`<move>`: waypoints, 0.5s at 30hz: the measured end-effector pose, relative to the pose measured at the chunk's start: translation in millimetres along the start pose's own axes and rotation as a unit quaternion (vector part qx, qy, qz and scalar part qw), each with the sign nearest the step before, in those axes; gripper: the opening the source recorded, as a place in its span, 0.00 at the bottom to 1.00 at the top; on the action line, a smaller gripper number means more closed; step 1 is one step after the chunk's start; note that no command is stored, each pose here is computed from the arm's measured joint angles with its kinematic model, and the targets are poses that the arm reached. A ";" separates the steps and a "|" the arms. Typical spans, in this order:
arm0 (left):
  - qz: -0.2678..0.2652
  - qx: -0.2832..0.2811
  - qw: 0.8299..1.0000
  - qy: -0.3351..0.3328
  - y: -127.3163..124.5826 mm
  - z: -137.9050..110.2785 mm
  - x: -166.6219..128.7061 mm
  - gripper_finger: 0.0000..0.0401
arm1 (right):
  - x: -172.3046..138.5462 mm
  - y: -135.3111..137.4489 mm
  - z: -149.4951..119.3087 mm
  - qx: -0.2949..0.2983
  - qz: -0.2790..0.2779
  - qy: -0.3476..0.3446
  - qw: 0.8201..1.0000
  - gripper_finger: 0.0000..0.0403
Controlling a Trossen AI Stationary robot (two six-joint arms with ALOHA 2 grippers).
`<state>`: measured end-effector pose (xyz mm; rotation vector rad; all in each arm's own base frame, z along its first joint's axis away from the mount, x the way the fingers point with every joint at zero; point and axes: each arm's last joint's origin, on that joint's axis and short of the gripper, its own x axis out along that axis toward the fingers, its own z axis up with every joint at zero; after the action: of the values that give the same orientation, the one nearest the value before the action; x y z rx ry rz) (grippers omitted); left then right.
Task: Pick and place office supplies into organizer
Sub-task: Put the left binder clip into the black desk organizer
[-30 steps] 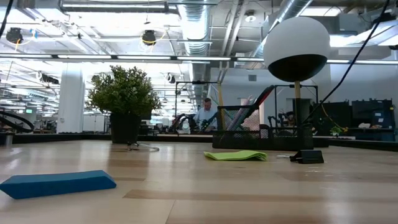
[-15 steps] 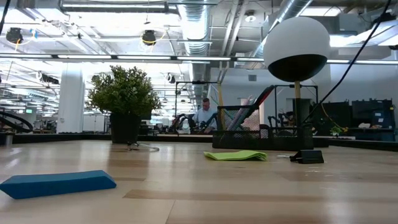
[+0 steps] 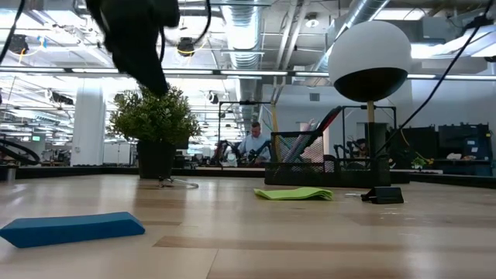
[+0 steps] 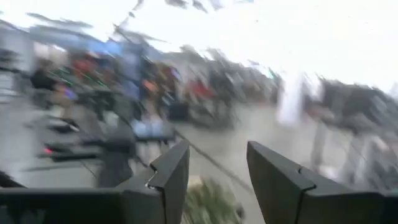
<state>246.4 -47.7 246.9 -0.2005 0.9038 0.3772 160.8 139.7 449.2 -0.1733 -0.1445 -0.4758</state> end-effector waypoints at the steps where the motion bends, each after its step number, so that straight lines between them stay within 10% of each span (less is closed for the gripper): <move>1: 0.004 -0.006 1.000 0.001 3.8 -3.4 6.6 0.45 | 3.8 0.8 -0.5 -0.010 0.018 -0.019 1.000 0.39; 15: -0.069 -0.045 0.996 -0.016 41.5 5.7 39.6 0.43 | 78.1 -36.3 36.6 -0.073 0.192 -0.044 0.978 0.40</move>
<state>256.0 1.4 218.4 -0.3376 0.8372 0.2913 208.9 80.8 503.6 -0.3592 -0.1583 -0.0932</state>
